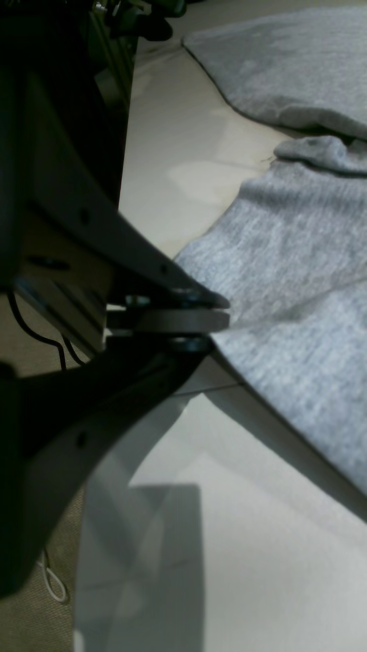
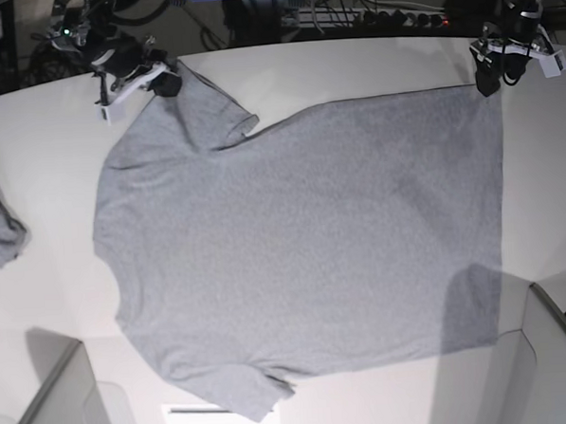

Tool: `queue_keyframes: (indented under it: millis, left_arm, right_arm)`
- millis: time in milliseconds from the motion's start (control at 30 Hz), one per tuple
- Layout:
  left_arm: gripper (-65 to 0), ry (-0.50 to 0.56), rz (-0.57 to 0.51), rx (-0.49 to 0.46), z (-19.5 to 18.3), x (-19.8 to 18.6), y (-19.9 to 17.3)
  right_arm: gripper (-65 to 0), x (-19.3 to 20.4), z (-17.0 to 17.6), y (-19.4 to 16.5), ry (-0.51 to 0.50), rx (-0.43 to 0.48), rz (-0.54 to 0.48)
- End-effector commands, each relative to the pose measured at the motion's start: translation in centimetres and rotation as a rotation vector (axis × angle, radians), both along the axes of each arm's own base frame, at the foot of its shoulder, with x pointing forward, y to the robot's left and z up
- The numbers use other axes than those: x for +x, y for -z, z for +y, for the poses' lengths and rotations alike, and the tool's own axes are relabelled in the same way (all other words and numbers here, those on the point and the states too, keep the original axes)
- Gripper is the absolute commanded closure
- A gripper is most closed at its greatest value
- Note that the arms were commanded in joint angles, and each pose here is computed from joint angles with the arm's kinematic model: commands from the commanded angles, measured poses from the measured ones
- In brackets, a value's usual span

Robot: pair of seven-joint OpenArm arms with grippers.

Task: Fold the T-shirt properly
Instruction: 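Grasp the shoulder corners of the grey shirt with both grippers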

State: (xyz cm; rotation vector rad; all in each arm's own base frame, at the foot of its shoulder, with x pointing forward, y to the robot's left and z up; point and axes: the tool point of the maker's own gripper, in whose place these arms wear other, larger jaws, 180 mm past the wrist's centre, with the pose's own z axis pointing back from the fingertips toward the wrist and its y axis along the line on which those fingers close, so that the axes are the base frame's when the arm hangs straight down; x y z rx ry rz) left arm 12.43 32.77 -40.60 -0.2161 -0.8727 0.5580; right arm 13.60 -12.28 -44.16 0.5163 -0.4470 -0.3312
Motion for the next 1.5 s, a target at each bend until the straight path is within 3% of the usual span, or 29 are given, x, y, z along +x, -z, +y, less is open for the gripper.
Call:
queue_keyframes:
  millis: [0,233,433,700,800,1000,1167,1333,1467]
  left_arm:
    - [-48.7,-0.001,-0.028,0.000,0.2,0.7,-0.4]
    - [-48.7,-0.050,-0.001,-0.066,0.3,0.5,2.2]
    - [-48.7,0.028,-0.003,-0.102,-2.4,2.2,2.7]
    - [-48.2,0.024,-0.015,-0.111,-2.6,2.7,2.8]
    - [-38.8,0.026,-0.014,-0.108,-2.5,2.7,2.7]
    - [0.0,0.032,-0.017,-0.100,-2.4,2.8,2.5]
    - [0.0,0.031,-0.014,-0.085,-2.1,2.4,2.1]
    - [0.0,0.089,-0.026,-0.010,-1.6,2.2,-0.2]
    - [0.0,0.124,-0.039,0.027,-1.9,2.2,-1.7]
  right_arm:
    - [0.0,-0.1,-0.2,-0.1,-0.004,-0.010,0.003]
    - [0.0,-0.3,-0.3,0.0,-0.005,-0.012,0.007]
    - [0.0,-0.2,-0.3,-0.1,-0.005,-0.012,0.004]
    - [0.0,-0.1,-0.3,-0.1,-0.005,-0.012,0.003]
    - [0.0,-0.1,-0.3,-0.1,-0.003,-0.013,0.003]
    - [0.0,-0.2,-0.4,-0.3,0.001,-0.015,-0.001]
    - [0.0,-0.1,-0.5,-1.5,-0.005,-0.037,-0.032]
    - [0.0,-0.2,-0.7,-2.8,-0.015,-0.061,-0.061]
    - [0.0,-1.1,-0.2,-3.0,-0.002,-0.011,-0.055]
